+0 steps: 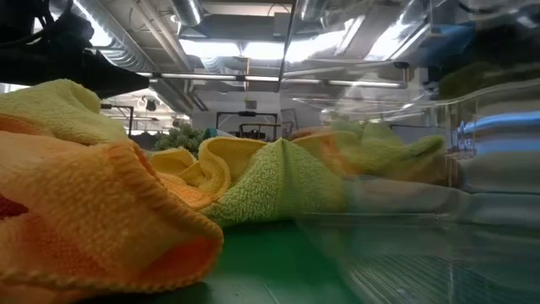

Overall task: Sort microfiber towel by color & place in baskets
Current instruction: Put the green microfiber towel into the top transparent bin

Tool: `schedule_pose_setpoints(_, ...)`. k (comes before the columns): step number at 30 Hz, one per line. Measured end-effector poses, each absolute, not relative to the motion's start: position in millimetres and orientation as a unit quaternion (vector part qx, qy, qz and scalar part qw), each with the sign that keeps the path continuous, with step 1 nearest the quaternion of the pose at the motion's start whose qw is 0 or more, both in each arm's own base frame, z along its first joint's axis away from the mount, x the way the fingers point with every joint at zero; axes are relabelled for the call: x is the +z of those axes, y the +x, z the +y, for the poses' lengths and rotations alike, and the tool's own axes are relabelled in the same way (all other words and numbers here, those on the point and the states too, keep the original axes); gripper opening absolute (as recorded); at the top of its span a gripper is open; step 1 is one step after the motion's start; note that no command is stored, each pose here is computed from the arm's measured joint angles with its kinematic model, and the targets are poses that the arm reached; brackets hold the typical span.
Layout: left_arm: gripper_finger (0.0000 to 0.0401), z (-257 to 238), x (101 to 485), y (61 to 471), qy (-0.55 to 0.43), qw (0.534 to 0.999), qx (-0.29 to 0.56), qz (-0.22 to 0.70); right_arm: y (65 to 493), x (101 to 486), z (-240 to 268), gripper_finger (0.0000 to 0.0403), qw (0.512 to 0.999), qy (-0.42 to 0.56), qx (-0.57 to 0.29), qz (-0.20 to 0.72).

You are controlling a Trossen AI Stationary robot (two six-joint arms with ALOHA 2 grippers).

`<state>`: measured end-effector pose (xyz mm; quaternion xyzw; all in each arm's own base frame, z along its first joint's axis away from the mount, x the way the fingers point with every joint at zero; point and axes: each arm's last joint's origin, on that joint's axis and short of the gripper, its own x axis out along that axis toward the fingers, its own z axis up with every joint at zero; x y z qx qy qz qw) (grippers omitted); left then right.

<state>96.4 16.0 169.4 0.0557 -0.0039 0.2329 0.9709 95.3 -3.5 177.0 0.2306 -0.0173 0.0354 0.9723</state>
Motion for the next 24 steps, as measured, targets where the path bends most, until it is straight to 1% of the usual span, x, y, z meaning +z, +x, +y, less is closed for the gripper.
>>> schedule_pose_setpoints(3,0.0124,16,169,96,0.050,0.971,0.233,-0.006,94,195,-4,0.0193,0.970,0.214,0.043,-0.109)
schedule_pose_setpoints(5,0.0124,16,170,96,0.049,0.971,0.233,-0.008,92,204,-4,0.0193,0.970,0.190,0.040,-0.148)
schedule_pose_setpoints(8,0.0124,16,170,96,0.047,0.971,0.233,-0.011,93,220,-5,0.0193,0.974,0.166,0.033,-0.153)
schedule_pose_setpoints(10,0.0124,16,171,96,0.047,0.971,0.233,-0.012,97,230,-5,0.0193,0.978,0.155,0.028,-0.138)
schedule_pose_setpoints(16,0.0124,16,171,96,0.047,0.971,0.233,-0.013,129,258,-6,0.0193,0.993,0.107,0.033,-0.026)
schedule_pose_setpoints(20,0.0124,16,171,96,0.047,0.971,0.233,-0.013,158,272,-8,0.0193,0.991,0.081,0.038,0.098)
schedule_pose_setpoints(24,0.0124,16,171,96,0.047,0.971,0.233,-0.013,187,275,-10,0.0193,0.973,0.053,0.038,0.221)
